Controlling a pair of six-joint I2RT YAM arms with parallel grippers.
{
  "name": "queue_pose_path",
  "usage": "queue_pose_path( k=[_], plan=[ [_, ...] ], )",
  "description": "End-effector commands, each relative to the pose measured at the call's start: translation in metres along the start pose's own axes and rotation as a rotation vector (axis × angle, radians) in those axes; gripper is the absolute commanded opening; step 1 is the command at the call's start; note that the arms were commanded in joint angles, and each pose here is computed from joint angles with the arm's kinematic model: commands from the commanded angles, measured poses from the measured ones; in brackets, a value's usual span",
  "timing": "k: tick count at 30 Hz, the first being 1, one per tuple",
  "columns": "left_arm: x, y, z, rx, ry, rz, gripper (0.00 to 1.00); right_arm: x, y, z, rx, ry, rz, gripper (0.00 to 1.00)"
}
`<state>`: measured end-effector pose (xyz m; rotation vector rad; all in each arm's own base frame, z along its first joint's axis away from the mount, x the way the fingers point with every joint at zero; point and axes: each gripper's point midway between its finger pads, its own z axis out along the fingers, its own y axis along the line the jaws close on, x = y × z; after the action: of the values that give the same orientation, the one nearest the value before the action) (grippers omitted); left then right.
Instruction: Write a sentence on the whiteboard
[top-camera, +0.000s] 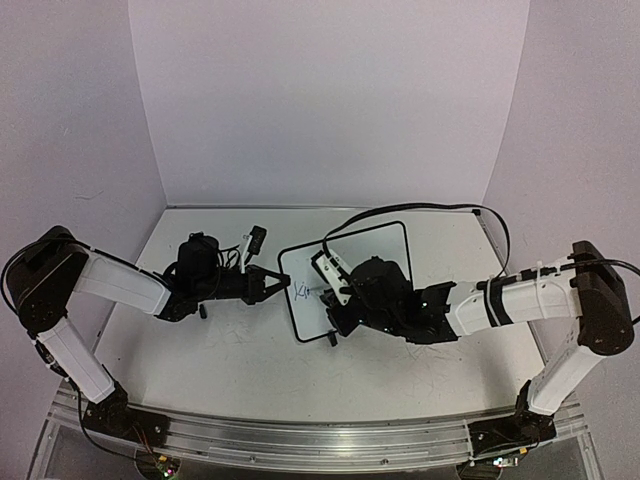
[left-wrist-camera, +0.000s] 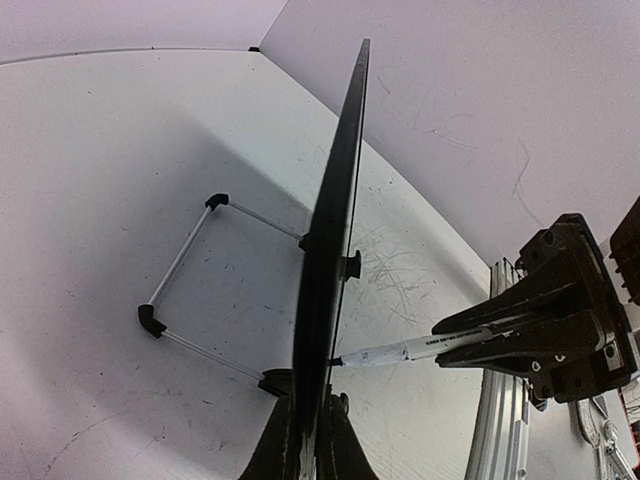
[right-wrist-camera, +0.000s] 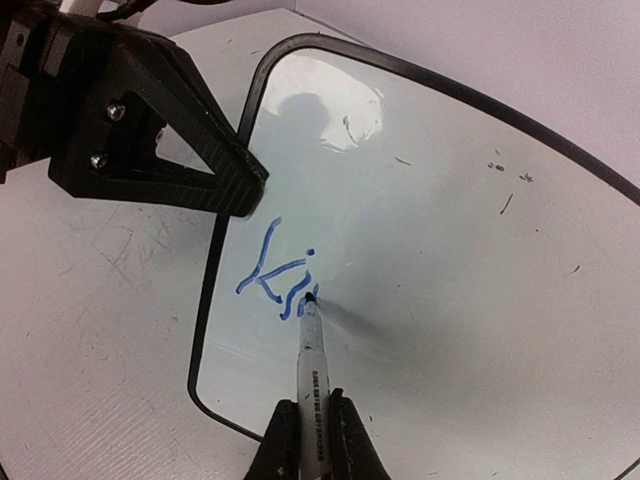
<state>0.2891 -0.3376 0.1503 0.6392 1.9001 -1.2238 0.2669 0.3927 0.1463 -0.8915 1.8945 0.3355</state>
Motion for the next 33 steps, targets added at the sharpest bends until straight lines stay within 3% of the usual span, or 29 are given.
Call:
queue_pose_path(
  k=[1,15,33],
  plan=[
    [-0.004,-0.003,-0.006,-0.005,-0.007,0.004,0.00,-0.026,-0.017,-0.002,0.072,-0.068,0.045,0.00],
    [-0.004,-0.003,-0.007,-0.006,-0.008,0.006,0.00,-0.026,-0.024,-0.004,0.103,-0.073,0.087,0.00],
    [-0.003,-0.002,-0.007,-0.010,-0.006,0.004,0.00,0.006,-0.023,-0.006,0.091,-0.001,0.096,0.00]
  ],
)
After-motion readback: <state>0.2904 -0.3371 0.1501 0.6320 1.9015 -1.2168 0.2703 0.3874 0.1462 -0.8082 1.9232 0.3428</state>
